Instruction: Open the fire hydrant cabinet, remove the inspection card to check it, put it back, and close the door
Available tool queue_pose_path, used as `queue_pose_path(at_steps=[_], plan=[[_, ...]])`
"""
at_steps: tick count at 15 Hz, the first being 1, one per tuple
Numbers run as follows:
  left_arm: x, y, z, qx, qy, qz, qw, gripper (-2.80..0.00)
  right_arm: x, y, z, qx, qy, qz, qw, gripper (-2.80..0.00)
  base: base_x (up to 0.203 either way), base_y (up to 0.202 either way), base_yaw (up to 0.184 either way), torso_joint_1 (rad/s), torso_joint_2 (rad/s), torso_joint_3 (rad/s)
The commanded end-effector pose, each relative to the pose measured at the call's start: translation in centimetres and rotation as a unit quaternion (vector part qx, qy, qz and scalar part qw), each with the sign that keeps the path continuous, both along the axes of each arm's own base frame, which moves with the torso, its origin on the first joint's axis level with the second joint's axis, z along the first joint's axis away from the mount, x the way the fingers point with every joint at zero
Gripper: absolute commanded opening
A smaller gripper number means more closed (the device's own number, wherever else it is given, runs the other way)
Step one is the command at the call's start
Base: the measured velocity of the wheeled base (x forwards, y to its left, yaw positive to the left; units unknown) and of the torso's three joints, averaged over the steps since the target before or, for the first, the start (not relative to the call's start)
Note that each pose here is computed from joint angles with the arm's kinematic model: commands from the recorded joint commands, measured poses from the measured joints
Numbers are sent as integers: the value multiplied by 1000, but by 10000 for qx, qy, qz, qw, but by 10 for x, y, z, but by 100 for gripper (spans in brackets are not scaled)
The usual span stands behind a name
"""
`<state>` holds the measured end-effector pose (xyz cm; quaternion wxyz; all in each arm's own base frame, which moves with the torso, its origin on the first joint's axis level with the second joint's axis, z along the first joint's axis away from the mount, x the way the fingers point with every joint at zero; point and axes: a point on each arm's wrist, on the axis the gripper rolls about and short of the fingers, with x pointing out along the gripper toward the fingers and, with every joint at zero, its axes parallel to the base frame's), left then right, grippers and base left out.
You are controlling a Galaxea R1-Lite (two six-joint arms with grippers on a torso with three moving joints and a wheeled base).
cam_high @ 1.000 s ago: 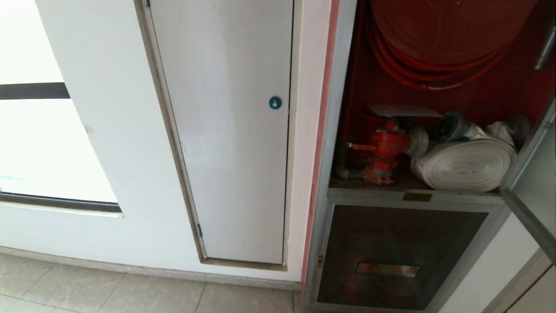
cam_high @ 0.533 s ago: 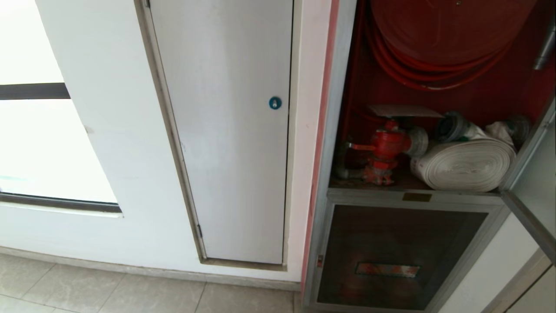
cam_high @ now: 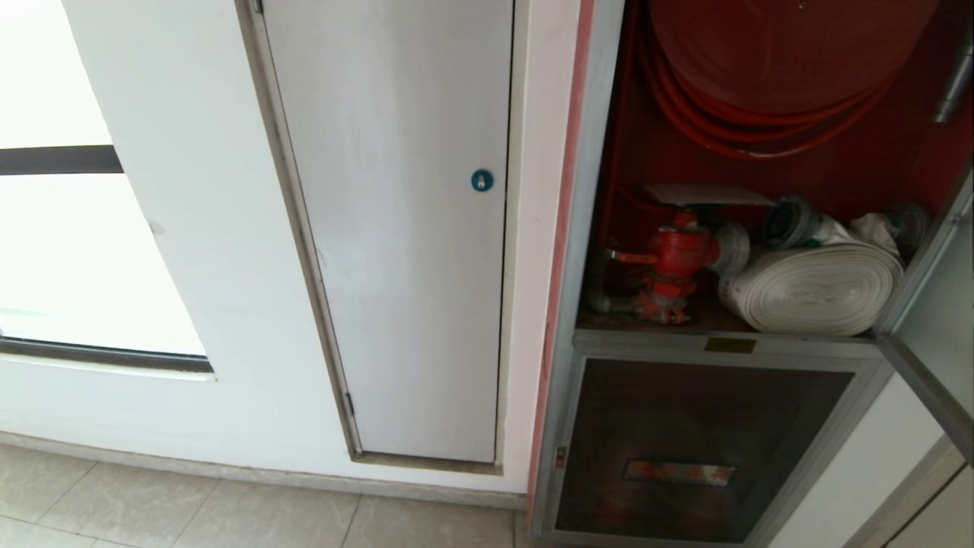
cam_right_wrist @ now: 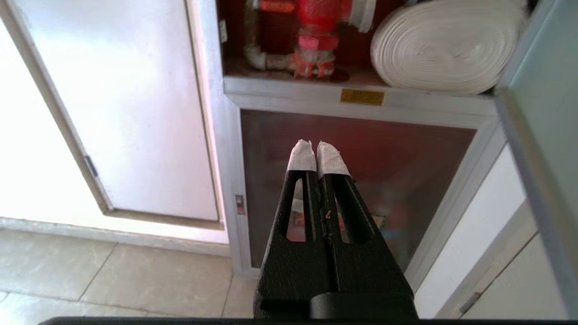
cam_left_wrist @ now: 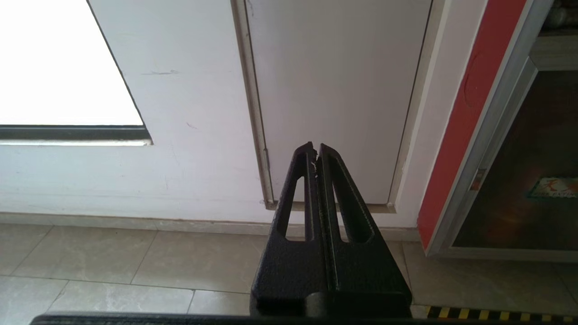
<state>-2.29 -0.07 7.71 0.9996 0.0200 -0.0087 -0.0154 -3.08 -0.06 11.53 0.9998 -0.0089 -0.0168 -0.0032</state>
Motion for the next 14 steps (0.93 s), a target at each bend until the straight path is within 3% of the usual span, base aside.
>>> queue_pose_path(at_steps=[1,6,14], plan=[[0,0,-2,1,23,-6,10000,-280,-2,0,-16,9,-83,0,10000,-280,0,0,0,0,0,0],[0,0,-2,1,23,-3,10000,-280,8,0,-39,11,125,16,9999,-280,0,0,0,0,0,0],[0,0,-2,1,23,-4,10000,-280,8,0,-40,5,145,54,9999,-280,0,0,0,0,0,0]])
